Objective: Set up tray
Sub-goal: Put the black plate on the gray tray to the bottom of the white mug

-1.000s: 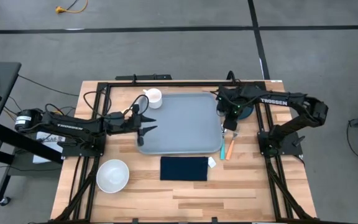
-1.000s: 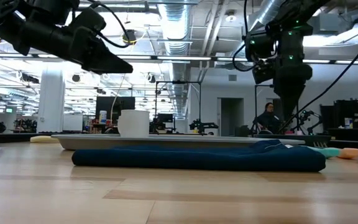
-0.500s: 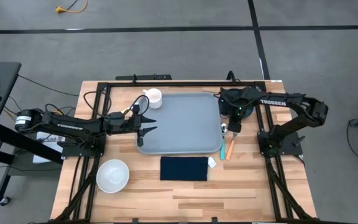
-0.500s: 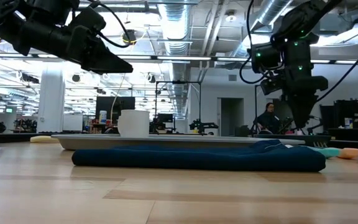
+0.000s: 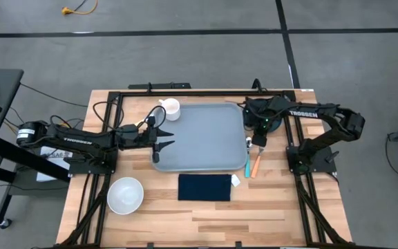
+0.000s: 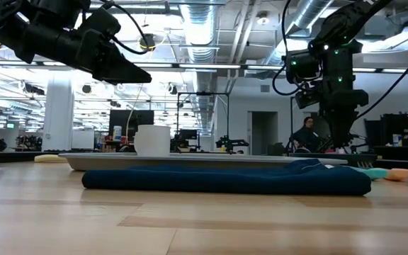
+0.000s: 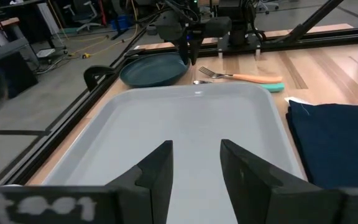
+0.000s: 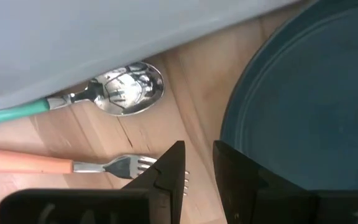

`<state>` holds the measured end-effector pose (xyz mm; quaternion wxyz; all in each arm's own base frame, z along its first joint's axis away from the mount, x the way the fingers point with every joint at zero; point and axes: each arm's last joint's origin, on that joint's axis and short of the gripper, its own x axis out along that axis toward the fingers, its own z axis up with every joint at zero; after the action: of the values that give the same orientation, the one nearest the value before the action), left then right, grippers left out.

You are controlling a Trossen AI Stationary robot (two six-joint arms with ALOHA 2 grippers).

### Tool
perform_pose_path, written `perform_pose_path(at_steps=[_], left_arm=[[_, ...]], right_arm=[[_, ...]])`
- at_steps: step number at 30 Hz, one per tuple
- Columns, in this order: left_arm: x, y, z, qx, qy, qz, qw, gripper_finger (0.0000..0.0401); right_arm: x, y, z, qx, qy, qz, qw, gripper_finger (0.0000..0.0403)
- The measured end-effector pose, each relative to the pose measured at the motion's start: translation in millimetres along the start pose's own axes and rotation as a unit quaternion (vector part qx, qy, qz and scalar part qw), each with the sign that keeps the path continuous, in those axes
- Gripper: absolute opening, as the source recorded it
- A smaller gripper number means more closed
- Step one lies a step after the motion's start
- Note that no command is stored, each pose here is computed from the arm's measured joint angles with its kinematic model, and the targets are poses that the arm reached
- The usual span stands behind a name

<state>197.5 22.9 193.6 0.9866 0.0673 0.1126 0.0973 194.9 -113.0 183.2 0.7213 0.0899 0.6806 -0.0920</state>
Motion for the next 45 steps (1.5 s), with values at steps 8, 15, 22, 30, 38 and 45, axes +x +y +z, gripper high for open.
perform_pose_path(at_steps=[8, 15, 22, 30, 38, 45], left_arm=[[0, 0, 0, 0.0, 0.0, 0.0, 1.0, 0.0123], [0, 0, 0, 0.0, 0.0, 0.0, 1.0, 0.0123], [0, 0, 0, 0.0, 0.0, 0.0, 1.0, 0.0123], [0, 0, 0, 0.0, 0.0, 0.0, 1.0, 0.0123], [0, 0, 0, 0.0, 0.0, 0.0, 1.0, 0.0123], [0, 0, 0, 0.0, 0.0, 0.0, 1.0, 0.0123]], right_arm=[[6, 0, -4, 0.009, 0.01, -0.014, 1.0, 0.0077], [23, 1, -13, 0.011, 0.015, -0.017, 1.0, 0.0077], [23, 0, -12, 0.015, 0.009, -0.036, 0.999, 0.0077], [23, 0, -12, 0.014, 0.01, -0.034, 0.999, 0.0077], [23, 0, -11, 0.018, 0.008, -0.034, 0.999, 0.0078], [23, 0, -11, 0.02, 0.007, -0.034, 0.999, 0.0103]])
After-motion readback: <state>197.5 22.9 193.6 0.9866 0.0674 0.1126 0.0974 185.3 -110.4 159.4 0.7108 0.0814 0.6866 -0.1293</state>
